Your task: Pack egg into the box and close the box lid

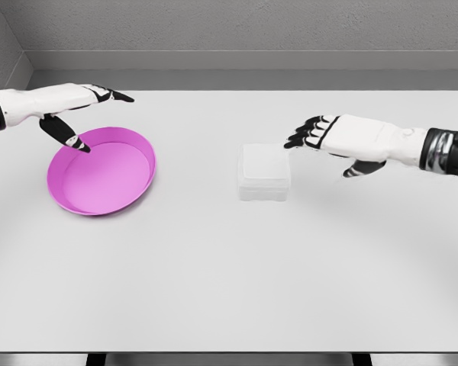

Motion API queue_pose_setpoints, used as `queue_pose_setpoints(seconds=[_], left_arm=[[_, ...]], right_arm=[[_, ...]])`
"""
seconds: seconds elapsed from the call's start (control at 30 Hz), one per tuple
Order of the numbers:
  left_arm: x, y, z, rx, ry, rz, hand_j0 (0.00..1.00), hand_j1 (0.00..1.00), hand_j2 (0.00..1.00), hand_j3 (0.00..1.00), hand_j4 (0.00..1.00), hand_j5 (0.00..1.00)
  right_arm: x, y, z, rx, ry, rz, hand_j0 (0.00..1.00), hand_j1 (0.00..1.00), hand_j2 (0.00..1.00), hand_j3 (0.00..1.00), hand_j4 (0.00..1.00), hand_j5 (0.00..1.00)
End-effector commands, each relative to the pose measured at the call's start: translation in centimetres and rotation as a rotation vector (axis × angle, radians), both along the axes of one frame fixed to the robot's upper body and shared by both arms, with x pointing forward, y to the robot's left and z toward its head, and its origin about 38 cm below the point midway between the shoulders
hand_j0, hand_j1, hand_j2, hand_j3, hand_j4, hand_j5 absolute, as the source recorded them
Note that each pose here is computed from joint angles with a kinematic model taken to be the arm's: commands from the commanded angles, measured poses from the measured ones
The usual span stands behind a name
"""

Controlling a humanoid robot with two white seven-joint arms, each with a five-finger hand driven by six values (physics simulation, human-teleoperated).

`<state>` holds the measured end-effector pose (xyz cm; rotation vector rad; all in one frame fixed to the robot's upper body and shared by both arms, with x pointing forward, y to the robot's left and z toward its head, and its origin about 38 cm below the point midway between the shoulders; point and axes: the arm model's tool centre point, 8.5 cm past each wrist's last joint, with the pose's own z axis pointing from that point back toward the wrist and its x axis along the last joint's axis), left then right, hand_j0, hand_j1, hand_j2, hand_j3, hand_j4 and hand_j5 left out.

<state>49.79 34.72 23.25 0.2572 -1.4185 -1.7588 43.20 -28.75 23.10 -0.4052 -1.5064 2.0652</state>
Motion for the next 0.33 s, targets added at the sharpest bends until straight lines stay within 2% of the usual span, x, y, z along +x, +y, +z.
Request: queue_pose_setpoints(seconds=[0.0, 0.3], left_arm=[[0.19, 0.70, -0.41, -0.009, 0.014, 0.028, 1.00, 1.00, 1.00, 1.00, 1.00, 1.00], [0.25, 0.96, -0.48, -0.013, 0.016, 0.037, 1.00, 1.00, 1.00, 1.00, 1.00, 1.00]], right_arm=[[1.64, -4.70, 0.41, 0.113, 0.040, -0.144, 1.00, 1.00, 1.00, 1.00, 1.00, 1.00], [1.59, -4.61, 0.33, 0.117, 0.047, -0.139, 1.00, 1.00, 1.00, 1.00, 1.00, 1.00]])
